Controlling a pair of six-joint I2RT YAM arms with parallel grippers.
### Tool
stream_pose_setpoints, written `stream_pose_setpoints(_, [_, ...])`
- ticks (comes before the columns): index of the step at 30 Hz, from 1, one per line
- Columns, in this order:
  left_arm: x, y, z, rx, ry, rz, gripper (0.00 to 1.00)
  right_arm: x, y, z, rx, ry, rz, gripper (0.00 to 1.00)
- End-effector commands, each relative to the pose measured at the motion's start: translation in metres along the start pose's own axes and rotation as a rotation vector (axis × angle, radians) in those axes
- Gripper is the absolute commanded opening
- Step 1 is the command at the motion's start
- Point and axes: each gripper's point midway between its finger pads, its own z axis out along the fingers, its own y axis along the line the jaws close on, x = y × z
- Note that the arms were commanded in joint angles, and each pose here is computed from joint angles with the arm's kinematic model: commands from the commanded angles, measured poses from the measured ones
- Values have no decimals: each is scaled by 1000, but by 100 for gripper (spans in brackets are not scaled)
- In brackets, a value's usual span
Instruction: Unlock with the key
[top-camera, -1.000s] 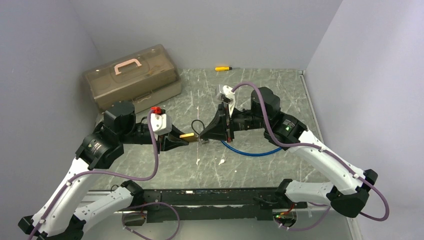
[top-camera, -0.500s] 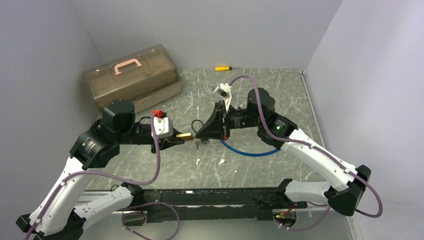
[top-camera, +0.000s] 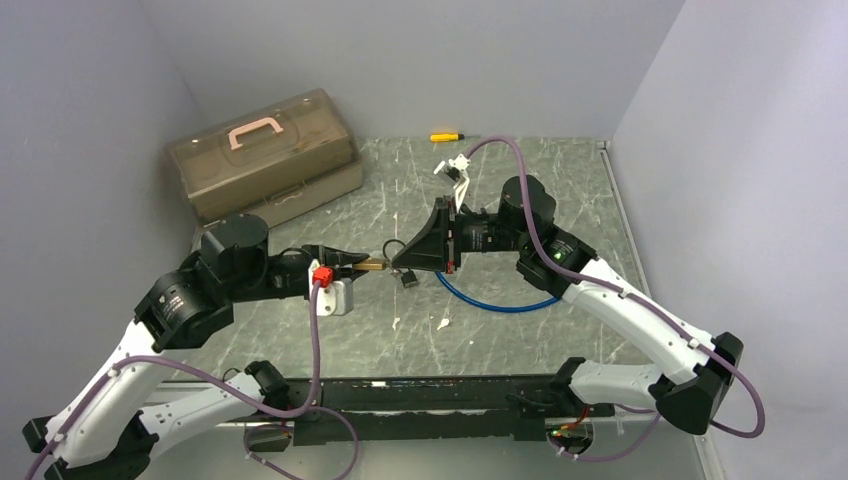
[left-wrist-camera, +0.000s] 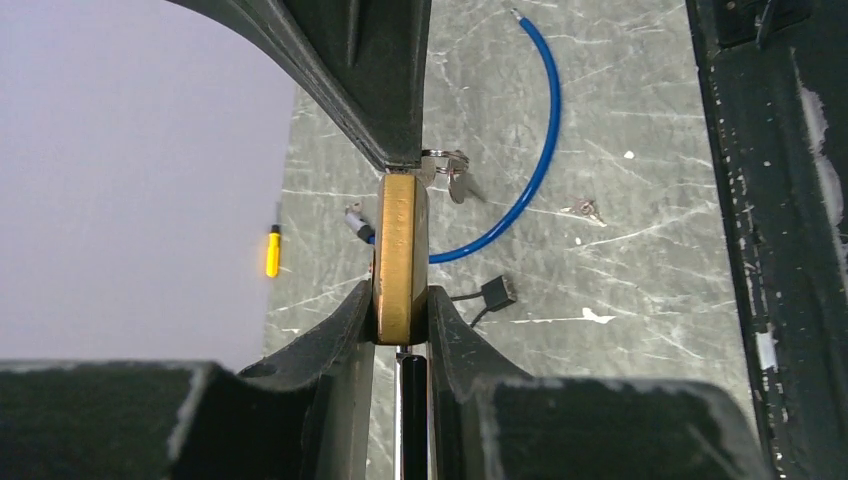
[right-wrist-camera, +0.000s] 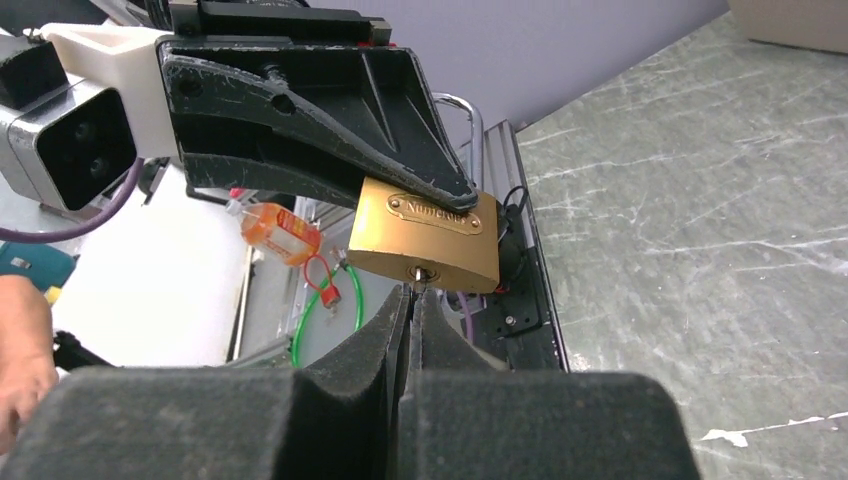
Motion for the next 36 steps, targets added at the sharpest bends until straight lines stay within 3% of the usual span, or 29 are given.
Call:
stream_pose_setpoints(1, [-52,47,-2,-167,-159,182,0,-8,6,0,-11,-45,16,0])
stream_pose_setpoints(3, [-50,42,0,-139,-155,109,0,-7,0,-6,47,-34,-44,13])
stream_pose_setpoints(7, [-48,24,3,-74,-171,-22,0,-24,8,-29,122,-56,-316,41])
stream_pose_setpoints(12, [-47,7,7,22,-189,-191,0,-29,22,-46,115,-68,-546,53])
stream_pose_setpoints(18, [-54,-3,12,165,-222,-365,0,-22,58,-46,-99,-85,-671,55])
stream_pose_setpoints(22, [-59,-4,13,213,-241,-388,0,-22,61,-37,-152,-75,-648,52])
stream_pose_setpoints(26, [-61,-6,14,229,-248,-396,0,-21,60,-27,-170,-67,-636,45])
stream_pose_setpoints(30, [-65,-3,14,222,-267,-403,0,-20,49,-17,-130,-27,-608,32])
stream_pose_setpoints(36, [-70,-1,14,232,-282,-410,0,-17,46,-13,-123,-17,-596,26])
